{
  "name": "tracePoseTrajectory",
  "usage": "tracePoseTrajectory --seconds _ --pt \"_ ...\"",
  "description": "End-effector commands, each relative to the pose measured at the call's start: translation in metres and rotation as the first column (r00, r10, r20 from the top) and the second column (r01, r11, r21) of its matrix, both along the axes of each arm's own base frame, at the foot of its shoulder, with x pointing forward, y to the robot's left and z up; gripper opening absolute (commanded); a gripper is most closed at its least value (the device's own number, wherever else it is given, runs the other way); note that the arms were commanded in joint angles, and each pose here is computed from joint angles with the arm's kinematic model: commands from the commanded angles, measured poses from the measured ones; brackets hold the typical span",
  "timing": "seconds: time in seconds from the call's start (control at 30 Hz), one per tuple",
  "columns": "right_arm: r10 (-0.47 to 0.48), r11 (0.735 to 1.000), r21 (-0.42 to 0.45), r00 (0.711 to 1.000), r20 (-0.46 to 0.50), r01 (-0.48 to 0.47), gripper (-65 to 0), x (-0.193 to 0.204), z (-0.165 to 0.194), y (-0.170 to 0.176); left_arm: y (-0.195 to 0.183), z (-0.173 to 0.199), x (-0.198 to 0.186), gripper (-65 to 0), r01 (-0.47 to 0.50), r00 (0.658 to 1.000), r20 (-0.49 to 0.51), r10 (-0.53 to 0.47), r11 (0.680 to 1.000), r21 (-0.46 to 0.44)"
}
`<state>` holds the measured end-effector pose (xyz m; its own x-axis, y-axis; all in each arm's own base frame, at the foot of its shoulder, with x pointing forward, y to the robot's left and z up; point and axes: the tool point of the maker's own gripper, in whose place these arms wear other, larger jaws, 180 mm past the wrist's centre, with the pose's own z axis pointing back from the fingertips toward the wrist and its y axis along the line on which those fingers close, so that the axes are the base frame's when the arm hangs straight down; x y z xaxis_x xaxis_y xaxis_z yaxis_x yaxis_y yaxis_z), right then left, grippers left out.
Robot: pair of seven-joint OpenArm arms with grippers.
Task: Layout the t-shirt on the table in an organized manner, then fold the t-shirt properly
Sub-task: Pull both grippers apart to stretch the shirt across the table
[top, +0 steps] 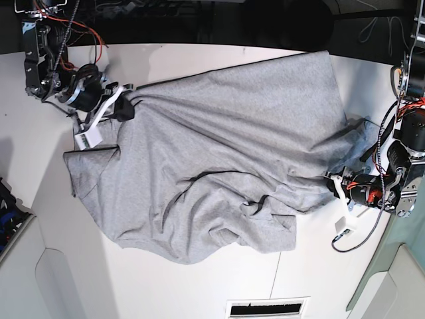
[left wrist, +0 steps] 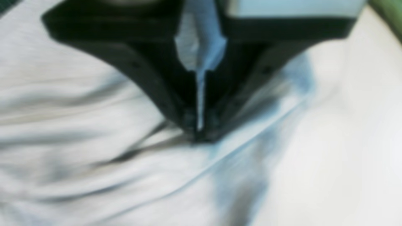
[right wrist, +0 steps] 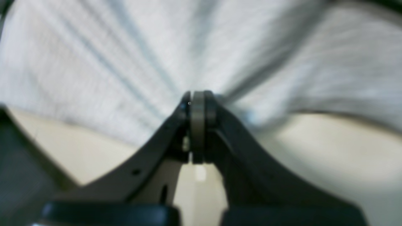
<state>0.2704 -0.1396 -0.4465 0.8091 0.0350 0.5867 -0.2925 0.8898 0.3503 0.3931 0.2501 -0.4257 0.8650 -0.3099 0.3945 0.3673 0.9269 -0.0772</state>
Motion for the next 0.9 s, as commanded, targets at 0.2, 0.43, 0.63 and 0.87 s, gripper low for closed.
tracePoseTrajectory --seconds 0.2,0.43,0.63,0.87 --pt "-0.303 0.951 -0.051 0.953 0.025 0.304 -65.0 0.016 0.024 -0.099 -0.020 0.059 0.021 -47.2 0.066 0.992 0.115 -0.046 0.982 -0.179" --pt "-0.400 0.915 -0.035 0.916 0.035 0.401 -39.7 0.013 0.017 -0.128 -0.031 0.065 0.000 -47.2 0.153 0.984 0.120 -0.130 0.965 -0.214" --pt "-0.504 0.864 -0.004 0.863 -0.028 0.504 -39.6 0.014 -0.015 -0.141 -0.051 0.051 -0.036 -47.2 0.227 0.973 0.091 -0.210 0.941 -0.250" --pt "-0.460 0.882 0.081 0.886 -0.066 0.464 -39.8 0.035 -0.020 -0.109 -0.052 0.033 -0.070 -47.2 0.223 0.975 0.062 -0.214 0.939 -0.262"
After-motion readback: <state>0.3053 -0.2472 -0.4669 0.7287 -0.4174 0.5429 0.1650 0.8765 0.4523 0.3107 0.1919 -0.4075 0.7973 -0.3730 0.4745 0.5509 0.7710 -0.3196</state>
